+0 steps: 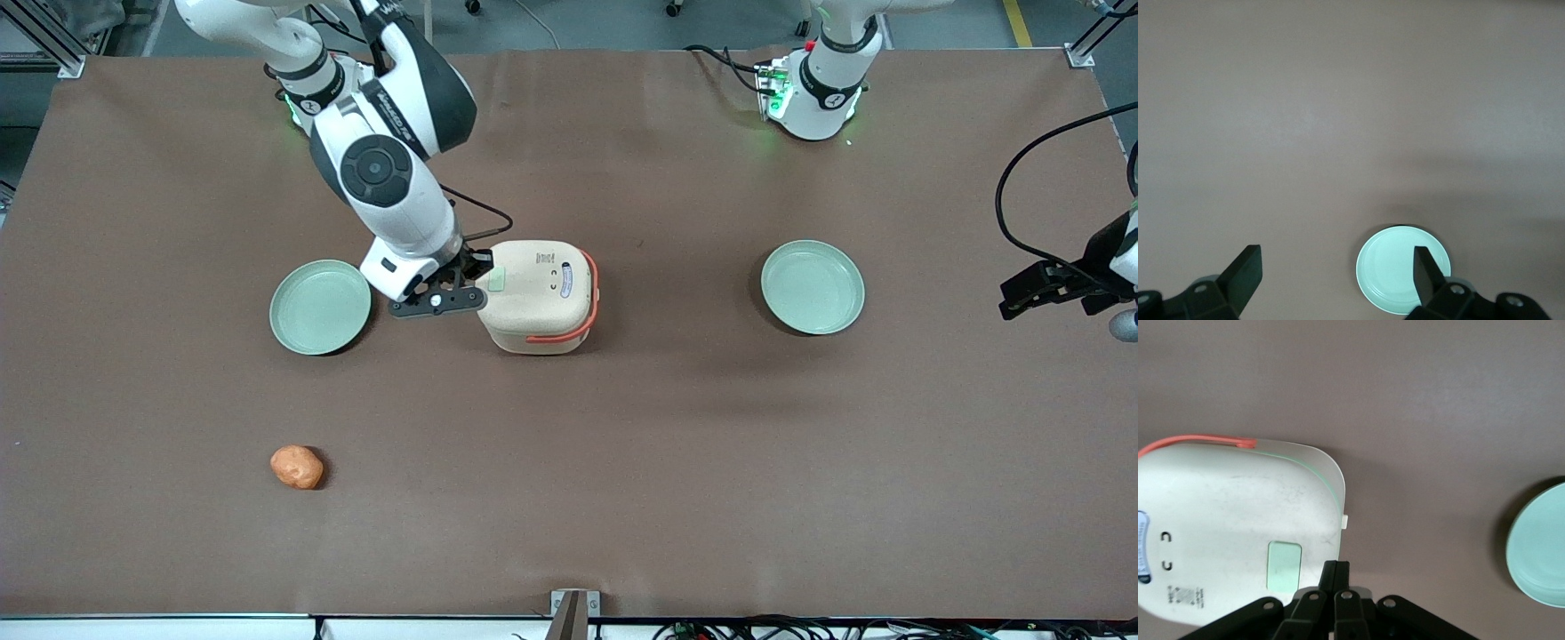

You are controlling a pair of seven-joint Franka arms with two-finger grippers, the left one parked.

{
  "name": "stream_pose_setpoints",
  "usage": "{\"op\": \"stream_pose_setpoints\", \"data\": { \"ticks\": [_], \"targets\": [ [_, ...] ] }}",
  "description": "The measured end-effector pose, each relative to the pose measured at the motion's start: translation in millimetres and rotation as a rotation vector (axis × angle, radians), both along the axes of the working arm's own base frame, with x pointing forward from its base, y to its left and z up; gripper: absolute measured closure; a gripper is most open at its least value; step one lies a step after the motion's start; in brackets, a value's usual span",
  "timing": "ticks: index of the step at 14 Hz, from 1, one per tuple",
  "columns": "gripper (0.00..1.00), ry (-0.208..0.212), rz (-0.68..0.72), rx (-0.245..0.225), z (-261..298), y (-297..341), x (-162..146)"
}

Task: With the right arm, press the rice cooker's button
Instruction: 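Lower the closed right gripper and press the rice cooker's lid button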

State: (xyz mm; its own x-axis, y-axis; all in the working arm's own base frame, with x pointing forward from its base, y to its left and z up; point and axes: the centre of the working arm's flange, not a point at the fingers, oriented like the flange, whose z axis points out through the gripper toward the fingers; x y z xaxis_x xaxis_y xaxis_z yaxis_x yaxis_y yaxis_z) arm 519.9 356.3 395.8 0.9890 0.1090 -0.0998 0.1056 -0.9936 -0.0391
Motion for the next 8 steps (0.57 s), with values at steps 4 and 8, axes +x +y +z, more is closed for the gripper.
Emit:
{"op": "stream_pose_setpoints", "data": {
  "ticks": [4, 8],
  "targets": [
    [0.96, -0.006, -0.007, 0.000, -7, 12, -8],
    [0.96, -0.014, -0.016, 0.000, -17, 33, -20]
  ]
}}
